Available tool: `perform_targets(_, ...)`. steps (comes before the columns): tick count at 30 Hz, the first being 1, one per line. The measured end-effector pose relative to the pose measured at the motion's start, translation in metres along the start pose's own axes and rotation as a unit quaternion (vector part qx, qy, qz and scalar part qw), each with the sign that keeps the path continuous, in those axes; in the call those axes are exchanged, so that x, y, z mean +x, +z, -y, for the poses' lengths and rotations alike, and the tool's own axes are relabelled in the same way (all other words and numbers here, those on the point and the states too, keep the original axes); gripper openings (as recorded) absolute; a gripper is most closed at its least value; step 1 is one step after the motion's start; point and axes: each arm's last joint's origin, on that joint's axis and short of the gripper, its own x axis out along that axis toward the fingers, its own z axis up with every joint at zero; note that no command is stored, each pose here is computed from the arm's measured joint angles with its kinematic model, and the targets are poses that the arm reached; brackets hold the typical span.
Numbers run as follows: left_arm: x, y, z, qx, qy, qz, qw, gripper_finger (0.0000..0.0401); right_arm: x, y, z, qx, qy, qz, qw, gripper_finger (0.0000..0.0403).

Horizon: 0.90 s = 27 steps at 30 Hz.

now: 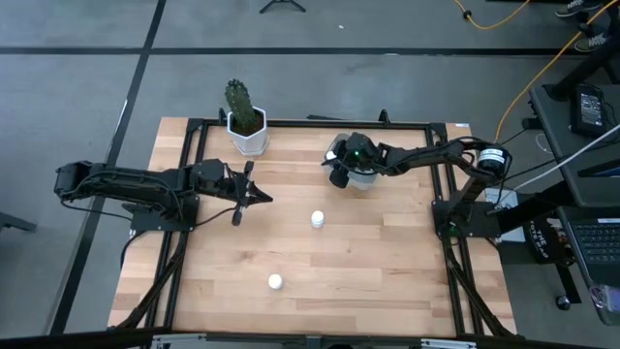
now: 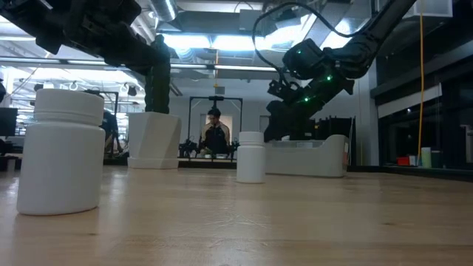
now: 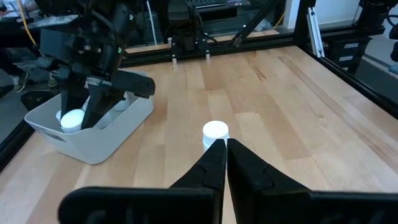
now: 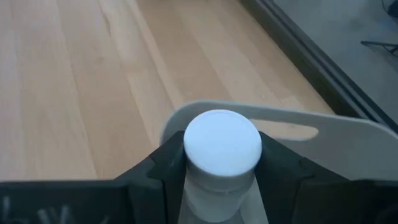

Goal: Pick and place pill bottles into a basket
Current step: Put the white pill bottle into the gray bin

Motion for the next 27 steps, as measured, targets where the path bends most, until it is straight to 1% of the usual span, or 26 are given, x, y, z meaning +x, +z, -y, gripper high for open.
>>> perform_targets(5, 0.000, 0.000, 0.000, 0.000, 0.000, 0.000, 1.000, 0.0006, 0.000, -0.001, 0.000, 0.003, -0.014, 0.000, 1.000, 0.0153)
perform_targets(10, 0.000, 0.000, 0.000, 0.001, 0.000, 0.000, 1.000, 0.0002, -0.004, -0.012, -0.004, 0.013, -0.014, 0.028, 0.999, 0.0152)
perform_targets(13, 0.000, 0.000, 0.000, 0.001, 0.000, -0.001, 1.000, 0.0005, -0.004, -0.020, -0.004, 0.015, -0.012, 0.020, 1.000, 0.0152)
perform_targets(16, 0.000, 0.000, 0.000, 0.001, 0.000, 0.000, 1.000, 0.0009, -0.005, -0.018, -0.004, 0.013, -0.013, 0.030, 0.999, 0.0152)
perform_targets(22, 0.000, 0.000, 0.000, -0.004, 0.000, 0.000, 1.000, 0.0007, -0.004, -0.020, -0.004, 0.010, -0.013, 0.023, 1.000, 0.0152)
perform_targets(27, 0.000, 0.000, 0.000, -0.004, 0.000, 0.000, 1.000, 0.0002, -0.007, -0.030, -0.004, 0.017, -0.014, 0.053, 0.998, 0.0152)
